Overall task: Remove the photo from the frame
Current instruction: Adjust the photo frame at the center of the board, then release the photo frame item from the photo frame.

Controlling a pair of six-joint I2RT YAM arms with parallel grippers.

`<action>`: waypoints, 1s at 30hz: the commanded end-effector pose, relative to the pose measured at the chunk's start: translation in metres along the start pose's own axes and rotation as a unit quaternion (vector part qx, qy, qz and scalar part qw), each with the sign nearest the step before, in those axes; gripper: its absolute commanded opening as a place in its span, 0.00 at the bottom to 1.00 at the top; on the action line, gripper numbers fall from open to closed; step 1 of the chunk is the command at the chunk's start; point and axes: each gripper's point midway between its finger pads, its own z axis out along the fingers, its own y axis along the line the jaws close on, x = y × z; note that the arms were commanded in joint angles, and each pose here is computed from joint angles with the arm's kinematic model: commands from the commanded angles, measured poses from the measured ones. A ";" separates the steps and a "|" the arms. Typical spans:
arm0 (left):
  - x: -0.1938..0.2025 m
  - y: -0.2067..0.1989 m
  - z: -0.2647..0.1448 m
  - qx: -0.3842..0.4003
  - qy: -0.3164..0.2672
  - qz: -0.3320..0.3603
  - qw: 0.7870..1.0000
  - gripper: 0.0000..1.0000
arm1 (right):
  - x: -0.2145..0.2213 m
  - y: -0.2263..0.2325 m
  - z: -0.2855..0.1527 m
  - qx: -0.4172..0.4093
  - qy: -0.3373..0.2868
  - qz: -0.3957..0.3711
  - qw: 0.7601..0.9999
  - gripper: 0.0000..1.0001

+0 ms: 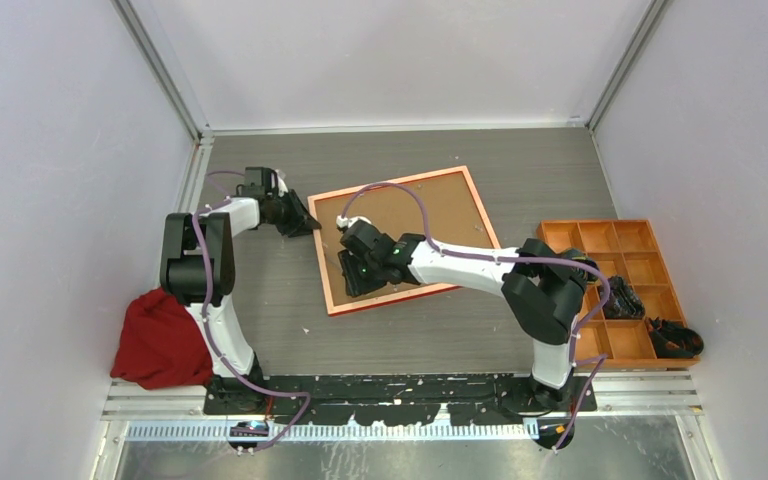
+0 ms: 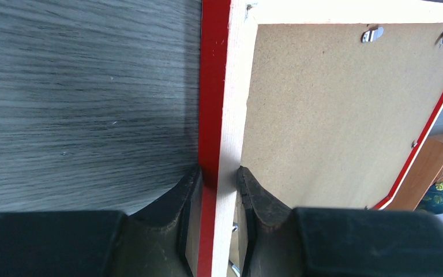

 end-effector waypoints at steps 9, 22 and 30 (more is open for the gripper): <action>0.028 0.018 0.020 -0.023 0.038 -0.002 0.999 0.00 | -0.016 0.039 -0.003 -0.054 -0.012 -0.027 0.998 0.01; 0.034 0.014 0.023 -0.021 0.045 0.007 0.999 0.00 | -0.023 0.036 0.033 0.014 -0.006 -0.025 1.000 0.01; 0.038 0.013 0.024 -0.021 0.051 0.012 0.998 0.00 | -0.029 0.037 0.042 0.039 -0.002 -0.029 0.999 0.01</action>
